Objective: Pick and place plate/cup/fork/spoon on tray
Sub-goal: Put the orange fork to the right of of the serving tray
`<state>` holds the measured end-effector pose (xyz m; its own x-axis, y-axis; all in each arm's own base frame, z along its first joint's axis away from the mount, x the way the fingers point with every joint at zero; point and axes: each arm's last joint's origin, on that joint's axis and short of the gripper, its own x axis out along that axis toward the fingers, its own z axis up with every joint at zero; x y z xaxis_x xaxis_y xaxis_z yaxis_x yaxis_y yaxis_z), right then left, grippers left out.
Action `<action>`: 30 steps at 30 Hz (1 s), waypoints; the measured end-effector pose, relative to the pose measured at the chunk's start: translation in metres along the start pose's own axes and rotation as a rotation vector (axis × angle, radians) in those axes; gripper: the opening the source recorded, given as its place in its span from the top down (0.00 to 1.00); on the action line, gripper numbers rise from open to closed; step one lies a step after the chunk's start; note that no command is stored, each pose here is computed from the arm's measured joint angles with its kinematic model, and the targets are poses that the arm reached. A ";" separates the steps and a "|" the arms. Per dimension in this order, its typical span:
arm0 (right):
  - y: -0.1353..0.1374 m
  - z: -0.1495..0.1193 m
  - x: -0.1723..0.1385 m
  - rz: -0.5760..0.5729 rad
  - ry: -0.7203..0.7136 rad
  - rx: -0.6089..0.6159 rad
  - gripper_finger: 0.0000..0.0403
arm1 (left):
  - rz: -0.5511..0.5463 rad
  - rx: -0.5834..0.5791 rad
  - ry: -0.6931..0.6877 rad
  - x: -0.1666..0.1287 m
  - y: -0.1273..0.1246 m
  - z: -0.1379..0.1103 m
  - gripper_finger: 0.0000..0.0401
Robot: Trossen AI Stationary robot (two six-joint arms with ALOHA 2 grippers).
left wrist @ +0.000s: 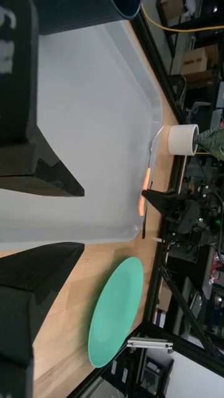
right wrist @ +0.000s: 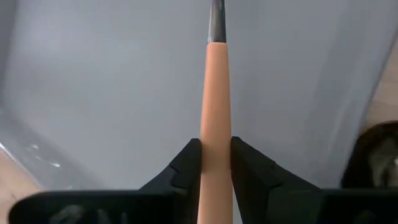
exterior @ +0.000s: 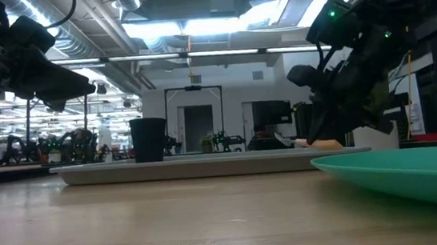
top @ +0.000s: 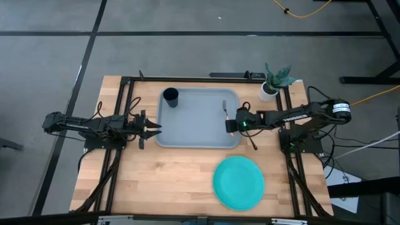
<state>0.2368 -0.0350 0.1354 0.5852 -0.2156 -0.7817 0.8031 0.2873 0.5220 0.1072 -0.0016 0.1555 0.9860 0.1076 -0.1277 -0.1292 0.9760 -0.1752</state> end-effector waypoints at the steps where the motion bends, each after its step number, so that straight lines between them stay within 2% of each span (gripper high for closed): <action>1: 0.000 0.000 0.000 -0.005 -0.006 0.002 0.82 | 0.000 0.000 0.000 0.000 0.000 0.000 0.70; 4: -0.002 0.000 0.000 -0.032 -0.021 0.025 0.82 | 0.000 0.000 0.000 0.000 0.000 0.000 0.70; 8: -0.002 0.000 0.000 -0.031 -0.028 0.134 0.82 | 0.000 0.000 0.000 0.000 0.000 0.000 0.70; 18: -0.002 0.000 0.000 -0.030 -0.027 0.181 0.81 | 0.000 0.000 0.000 0.000 0.000 0.000 0.70; 30: -0.007 -0.002 -0.001 -0.088 -0.021 0.173 0.81 | 0.000 0.000 0.000 0.000 0.000 0.000 0.70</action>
<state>0.2304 -0.0351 0.1313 0.5122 -0.2525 -0.8209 0.8578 0.1025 0.5037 0.1072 -0.0016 0.1555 0.9860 0.1078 -0.1274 -0.1294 0.9760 -0.1753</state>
